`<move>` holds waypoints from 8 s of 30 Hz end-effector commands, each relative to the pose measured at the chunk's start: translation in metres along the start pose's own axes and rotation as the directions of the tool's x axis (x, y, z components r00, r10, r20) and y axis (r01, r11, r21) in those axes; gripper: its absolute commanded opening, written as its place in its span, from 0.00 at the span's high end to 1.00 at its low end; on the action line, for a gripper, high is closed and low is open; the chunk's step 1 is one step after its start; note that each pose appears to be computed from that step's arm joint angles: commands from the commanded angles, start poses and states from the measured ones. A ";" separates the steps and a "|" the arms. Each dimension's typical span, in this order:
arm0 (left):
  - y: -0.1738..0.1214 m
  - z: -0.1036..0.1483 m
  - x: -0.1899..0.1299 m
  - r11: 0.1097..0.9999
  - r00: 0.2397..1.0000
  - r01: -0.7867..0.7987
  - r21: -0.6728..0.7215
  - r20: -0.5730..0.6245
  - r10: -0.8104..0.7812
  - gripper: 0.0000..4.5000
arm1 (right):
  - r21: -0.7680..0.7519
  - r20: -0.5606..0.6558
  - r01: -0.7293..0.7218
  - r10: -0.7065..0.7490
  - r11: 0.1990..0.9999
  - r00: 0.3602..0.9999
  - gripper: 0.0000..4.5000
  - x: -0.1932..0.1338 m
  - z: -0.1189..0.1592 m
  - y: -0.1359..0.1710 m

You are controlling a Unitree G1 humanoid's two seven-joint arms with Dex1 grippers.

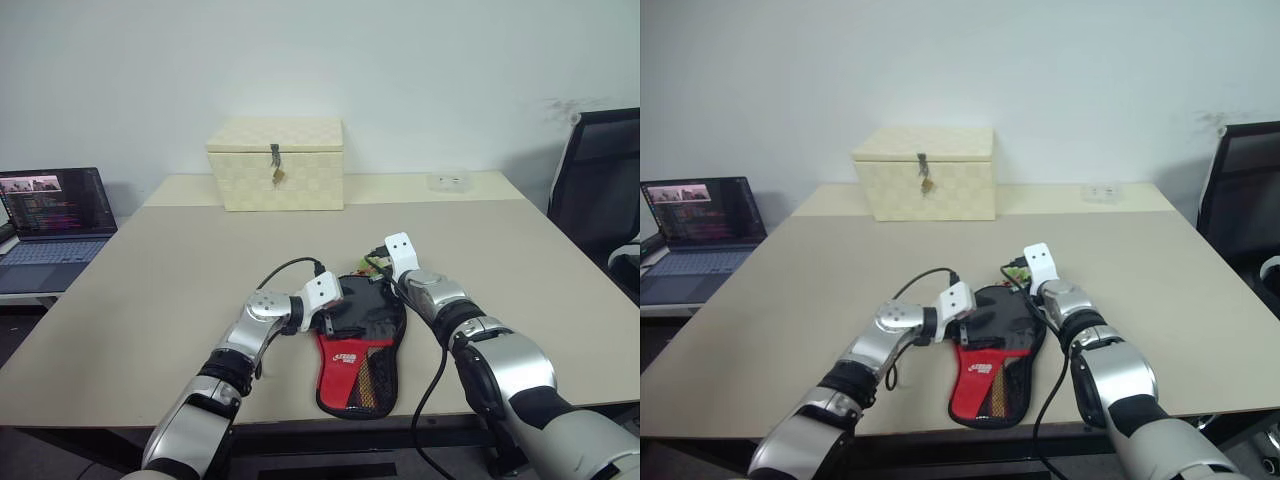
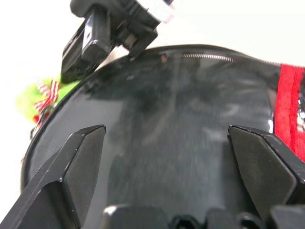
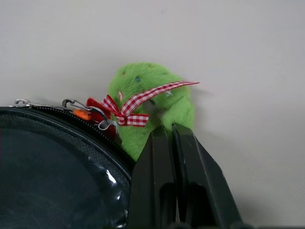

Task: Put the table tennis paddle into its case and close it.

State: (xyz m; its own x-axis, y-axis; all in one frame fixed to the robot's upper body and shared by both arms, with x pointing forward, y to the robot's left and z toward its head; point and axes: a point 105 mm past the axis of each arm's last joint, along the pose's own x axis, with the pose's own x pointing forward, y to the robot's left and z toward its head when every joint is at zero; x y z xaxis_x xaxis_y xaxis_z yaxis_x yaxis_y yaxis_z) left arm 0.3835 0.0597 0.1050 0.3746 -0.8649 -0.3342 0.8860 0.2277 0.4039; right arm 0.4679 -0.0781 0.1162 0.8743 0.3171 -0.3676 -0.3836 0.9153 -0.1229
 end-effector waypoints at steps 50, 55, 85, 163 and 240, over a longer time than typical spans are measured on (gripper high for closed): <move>-0.007 -0.012 0.009 1.000 1.000 0.012 0.010 -0.023 -0.012 0.00 | 0.395 0.013 -0.068 0.068 0.916 0.998 0.03 -0.022 0.013 -0.045; -0.007 -0.012 0.008 1.000 1.000 0.013 0.011 -0.025 -0.012 0.00 | 0.467 0.030 -0.094 0.090 0.879 0.995 0.03 -0.017 0.013 -0.029; -0.008 -0.016 0.006 1.000 0.999 0.000 0.008 -0.037 0.001 0.00 | 0.561 0.094 -0.102 0.059 0.822 0.994 0.93 -0.002 0.021 0.008; -0.013 -0.035 0.025 0.998 0.996 -0.012 -0.069 -0.094 0.005 0.00 | 0.249 -0.154 -0.077 0.118 0.966 0.981 0.56 -0.199 -0.085 -0.015; -0.059 -0.028 0.022 0.900 0.899 0.425 -0.093 -0.070 -0.432 0.00 | -0.248 -0.385 -0.790 0.692 0.560 0.611 0.99 -0.250 -0.103 0.047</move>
State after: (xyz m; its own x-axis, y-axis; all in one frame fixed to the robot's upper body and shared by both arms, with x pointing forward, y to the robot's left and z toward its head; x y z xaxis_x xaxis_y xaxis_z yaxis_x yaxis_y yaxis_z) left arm 0.3612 0.0400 0.0828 0.0328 -0.8949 -0.4451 0.9688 -0.0811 0.2343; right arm 0.2173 -0.1502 0.1030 0.2417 0.6975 -0.6746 -0.9570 0.2861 -0.0471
